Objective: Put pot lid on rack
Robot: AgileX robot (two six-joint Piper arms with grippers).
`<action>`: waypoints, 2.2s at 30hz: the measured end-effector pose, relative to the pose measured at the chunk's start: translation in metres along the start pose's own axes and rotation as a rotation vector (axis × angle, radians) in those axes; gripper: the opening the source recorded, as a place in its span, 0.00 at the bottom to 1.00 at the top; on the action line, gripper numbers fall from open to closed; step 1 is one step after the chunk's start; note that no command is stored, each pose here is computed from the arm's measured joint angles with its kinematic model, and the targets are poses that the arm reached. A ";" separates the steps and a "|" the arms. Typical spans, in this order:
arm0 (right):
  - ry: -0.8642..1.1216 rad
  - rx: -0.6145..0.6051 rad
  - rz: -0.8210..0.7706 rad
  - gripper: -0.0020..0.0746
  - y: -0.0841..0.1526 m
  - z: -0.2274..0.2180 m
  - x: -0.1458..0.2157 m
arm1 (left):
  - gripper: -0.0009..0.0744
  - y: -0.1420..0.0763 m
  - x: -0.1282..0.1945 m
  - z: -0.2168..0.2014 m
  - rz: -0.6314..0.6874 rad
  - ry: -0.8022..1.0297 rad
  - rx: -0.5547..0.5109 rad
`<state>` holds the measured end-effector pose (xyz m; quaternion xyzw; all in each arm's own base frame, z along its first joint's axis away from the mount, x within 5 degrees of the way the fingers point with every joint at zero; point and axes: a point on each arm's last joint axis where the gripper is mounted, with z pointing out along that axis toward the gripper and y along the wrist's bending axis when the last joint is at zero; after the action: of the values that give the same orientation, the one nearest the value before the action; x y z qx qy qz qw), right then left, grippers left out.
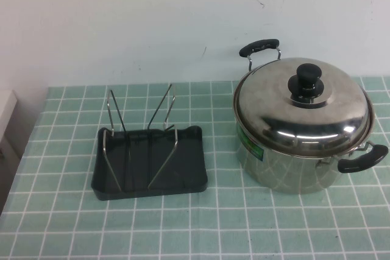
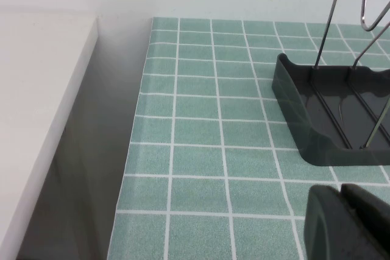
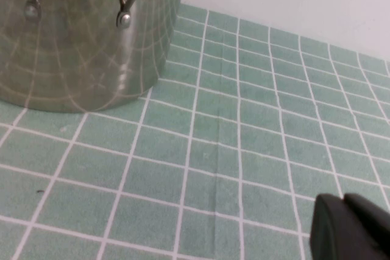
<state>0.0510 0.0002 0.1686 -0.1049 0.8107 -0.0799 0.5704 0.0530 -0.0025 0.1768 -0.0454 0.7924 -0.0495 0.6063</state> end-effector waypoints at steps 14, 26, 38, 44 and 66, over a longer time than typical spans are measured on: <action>0.000 0.000 0.000 0.02 0.000 0.000 0.000 | 0.01 0.000 0.000 0.000 -0.001 0.000 -0.003; 0.000 0.000 0.000 0.02 0.000 0.000 0.000 | 0.01 0.000 0.000 0.000 0.000 0.000 -0.003; 0.000 0.000 0.000 0.02 0.000 0.000 0.000 | 0.01 0.001 0.000 0.000 0.026 -0.001 -0.012; 0.000 0.000 0.000 0.02 0.000 0.000 0.000 | 0.01 0.002 0.000 0.000 0.044 0.001 -0.019; 0.000 0.000 0.000 0.02 0.000 0.000 0.000 | 0.01 0.002 0.000 0.000 0.048 0.001 -0.020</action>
<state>0.0510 0.0002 0.1686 -0.1049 0.8107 -0.0799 0.5704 0.0529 -0.0008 0.1764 -0.0327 0.7941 -0.0270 0.6063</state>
